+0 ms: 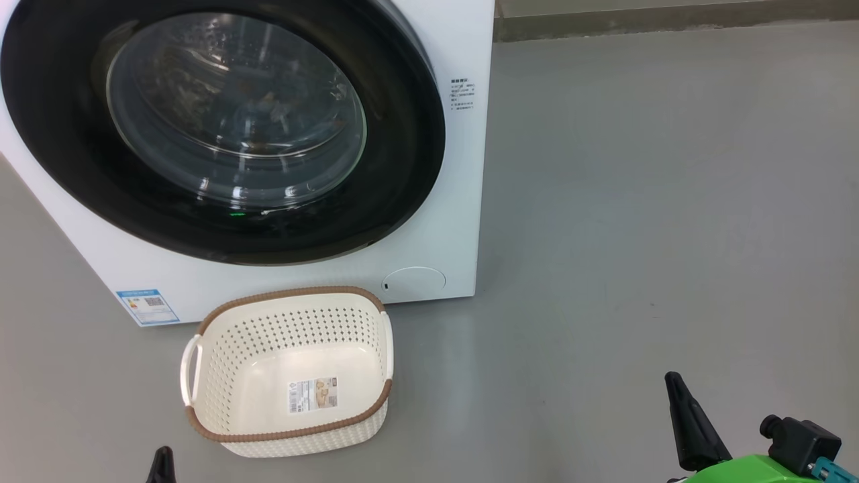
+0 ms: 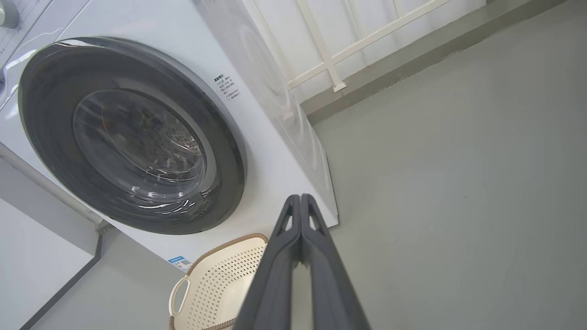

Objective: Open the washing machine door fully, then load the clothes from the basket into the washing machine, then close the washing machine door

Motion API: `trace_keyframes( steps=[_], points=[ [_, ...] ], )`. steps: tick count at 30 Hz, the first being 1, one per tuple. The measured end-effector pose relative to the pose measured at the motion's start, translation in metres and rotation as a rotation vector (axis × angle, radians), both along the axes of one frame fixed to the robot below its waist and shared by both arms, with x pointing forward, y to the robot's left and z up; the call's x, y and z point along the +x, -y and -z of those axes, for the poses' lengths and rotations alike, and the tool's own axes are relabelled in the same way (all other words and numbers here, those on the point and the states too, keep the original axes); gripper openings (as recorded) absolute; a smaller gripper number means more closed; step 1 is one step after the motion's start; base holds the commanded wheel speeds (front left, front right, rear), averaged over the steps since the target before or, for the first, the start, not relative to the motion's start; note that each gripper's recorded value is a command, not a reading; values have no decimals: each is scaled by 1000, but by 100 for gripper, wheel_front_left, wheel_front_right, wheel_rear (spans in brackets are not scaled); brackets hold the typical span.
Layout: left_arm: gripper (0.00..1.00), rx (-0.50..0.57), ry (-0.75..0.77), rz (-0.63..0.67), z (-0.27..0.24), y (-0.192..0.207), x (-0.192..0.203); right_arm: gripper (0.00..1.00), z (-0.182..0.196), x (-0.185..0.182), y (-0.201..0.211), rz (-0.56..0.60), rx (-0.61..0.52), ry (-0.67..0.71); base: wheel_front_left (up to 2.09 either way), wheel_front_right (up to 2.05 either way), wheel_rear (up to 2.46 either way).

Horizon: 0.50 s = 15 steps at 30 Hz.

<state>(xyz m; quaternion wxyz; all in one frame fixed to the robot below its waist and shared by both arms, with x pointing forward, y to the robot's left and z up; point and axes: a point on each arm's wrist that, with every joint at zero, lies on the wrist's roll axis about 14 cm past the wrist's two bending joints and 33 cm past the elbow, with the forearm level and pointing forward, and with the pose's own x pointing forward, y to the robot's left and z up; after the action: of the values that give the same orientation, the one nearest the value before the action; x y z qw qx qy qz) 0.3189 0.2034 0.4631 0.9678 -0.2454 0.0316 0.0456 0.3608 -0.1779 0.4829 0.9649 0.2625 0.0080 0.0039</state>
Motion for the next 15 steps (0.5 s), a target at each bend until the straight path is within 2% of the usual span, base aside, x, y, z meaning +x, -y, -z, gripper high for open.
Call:
trace_keyframes(
  steps=[15],
  points=[
    [0, -166, -1, -21, 0, 0, 9, 0, 3, 2, 8, 32, 152, -28, 0, 0, 0]
  ],
)
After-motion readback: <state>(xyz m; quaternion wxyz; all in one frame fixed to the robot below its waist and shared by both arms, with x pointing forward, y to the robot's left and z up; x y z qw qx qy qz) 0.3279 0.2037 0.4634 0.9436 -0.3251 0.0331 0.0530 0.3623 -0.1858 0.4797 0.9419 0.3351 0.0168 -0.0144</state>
